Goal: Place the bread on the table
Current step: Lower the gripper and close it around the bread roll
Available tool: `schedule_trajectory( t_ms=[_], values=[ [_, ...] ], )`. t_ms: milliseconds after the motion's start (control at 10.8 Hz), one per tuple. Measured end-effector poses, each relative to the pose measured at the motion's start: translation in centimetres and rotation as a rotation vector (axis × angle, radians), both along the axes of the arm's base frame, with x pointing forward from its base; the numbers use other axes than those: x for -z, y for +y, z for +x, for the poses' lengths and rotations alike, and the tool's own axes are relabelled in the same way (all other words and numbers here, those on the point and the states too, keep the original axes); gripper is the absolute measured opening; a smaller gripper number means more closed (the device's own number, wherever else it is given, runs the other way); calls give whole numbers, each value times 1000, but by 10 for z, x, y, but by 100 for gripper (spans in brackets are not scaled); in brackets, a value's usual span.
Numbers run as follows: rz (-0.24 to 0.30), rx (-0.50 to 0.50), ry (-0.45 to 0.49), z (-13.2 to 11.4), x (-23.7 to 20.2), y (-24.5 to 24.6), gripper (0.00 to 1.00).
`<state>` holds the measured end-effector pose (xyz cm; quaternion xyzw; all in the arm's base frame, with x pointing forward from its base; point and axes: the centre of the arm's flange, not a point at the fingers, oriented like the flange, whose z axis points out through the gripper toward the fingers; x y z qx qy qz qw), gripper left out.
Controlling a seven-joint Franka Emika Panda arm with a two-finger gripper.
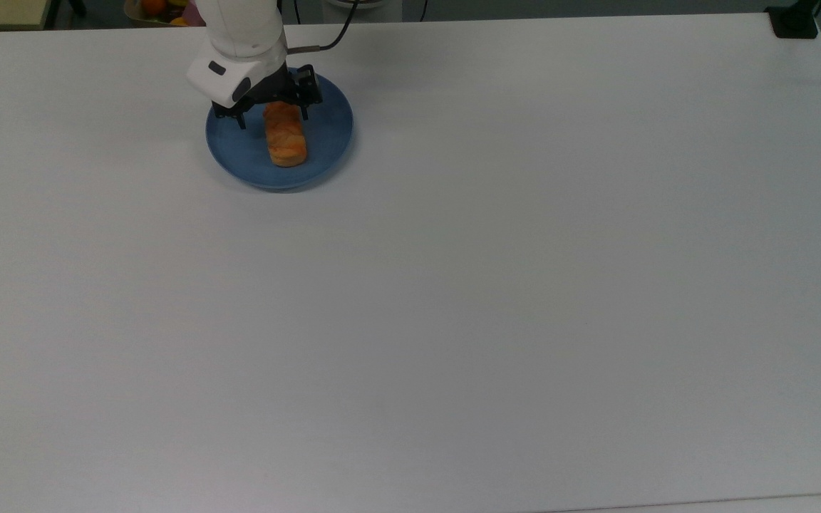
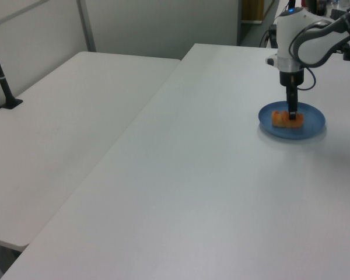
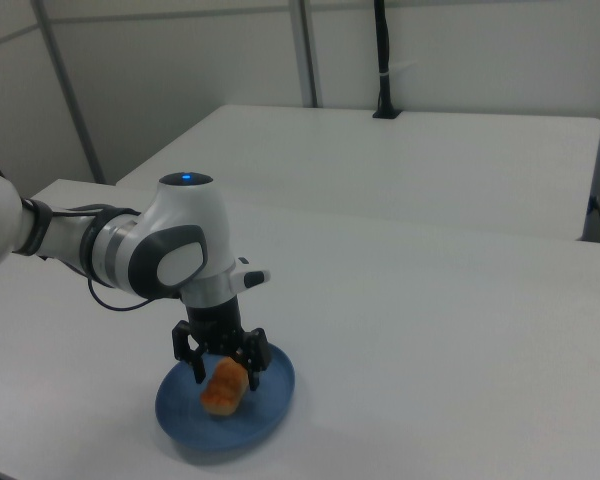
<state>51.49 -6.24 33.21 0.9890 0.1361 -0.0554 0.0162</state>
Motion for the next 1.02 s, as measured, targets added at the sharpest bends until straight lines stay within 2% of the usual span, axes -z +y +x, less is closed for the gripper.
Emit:
schedule_trajectory(
  t_ms=[277,369,554,646,739,1016],
  values=[
    [-1,-4,-40,-3,11,1,96],
    [-1,-5,-39,-4,15,1,80],
    [-1,-5,-35,-4,17,1,67],
    [-1,-5,-35,-4,16,1,50],
    [-1,-5,-38,-4,15,1,41],
    [-2,-4,-55,-2,2,1,38]
  ],
)
